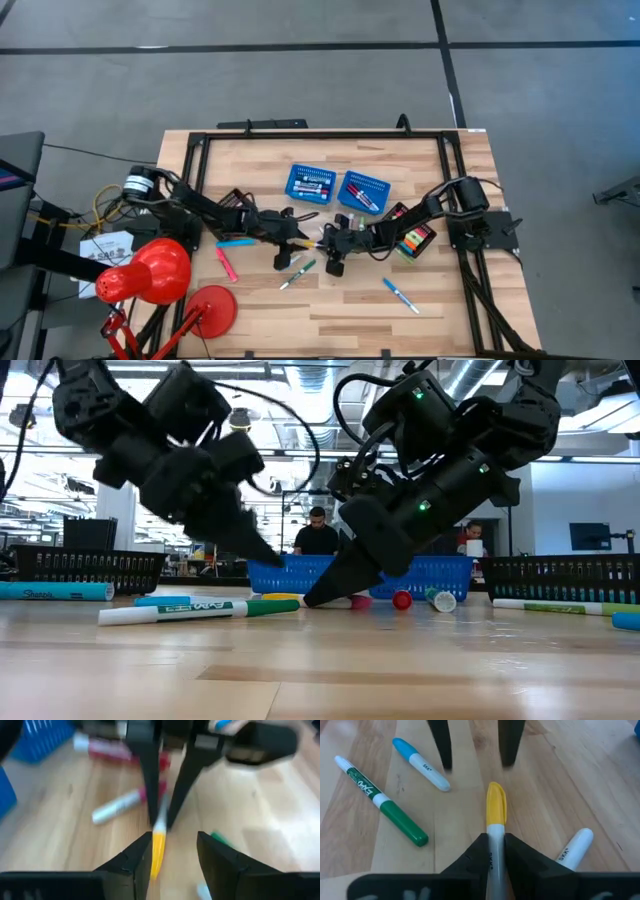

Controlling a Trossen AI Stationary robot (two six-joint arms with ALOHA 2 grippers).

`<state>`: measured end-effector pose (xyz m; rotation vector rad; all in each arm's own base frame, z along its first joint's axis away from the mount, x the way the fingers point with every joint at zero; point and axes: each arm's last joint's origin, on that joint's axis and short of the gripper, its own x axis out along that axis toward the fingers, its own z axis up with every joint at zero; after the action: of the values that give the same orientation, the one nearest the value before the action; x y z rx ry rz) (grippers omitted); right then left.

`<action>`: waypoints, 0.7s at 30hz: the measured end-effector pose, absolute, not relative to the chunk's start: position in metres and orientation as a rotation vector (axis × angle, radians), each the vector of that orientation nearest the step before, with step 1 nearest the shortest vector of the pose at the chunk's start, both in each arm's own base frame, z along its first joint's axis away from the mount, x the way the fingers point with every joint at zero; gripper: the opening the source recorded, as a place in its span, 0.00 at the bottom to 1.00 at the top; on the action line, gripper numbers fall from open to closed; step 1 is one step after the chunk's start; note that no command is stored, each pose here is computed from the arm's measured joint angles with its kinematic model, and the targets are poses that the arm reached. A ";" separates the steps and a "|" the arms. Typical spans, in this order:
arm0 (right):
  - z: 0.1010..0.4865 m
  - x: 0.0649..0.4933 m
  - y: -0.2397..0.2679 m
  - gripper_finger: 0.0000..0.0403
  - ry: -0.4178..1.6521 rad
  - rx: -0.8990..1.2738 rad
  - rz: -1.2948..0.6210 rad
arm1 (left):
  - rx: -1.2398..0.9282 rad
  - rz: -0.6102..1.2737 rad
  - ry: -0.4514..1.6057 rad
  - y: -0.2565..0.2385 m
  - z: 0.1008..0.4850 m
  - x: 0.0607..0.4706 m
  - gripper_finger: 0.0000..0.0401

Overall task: Pick & Place Markers
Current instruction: Put the yellow water marker into the left black bin

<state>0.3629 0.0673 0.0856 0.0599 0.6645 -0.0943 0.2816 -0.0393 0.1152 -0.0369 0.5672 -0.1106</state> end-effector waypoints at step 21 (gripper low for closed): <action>0.092 0.367 0.068 0.06 0.591 0.073 -0.092 | -0.041 -0.102 0.597 -0.040 0.090 0.287 0.32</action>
<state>0.3674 0.0682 0.0917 0.0728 0.5909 -0.0917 0.2865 -0.0398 0.0900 -0.0409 0.5975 -0.1019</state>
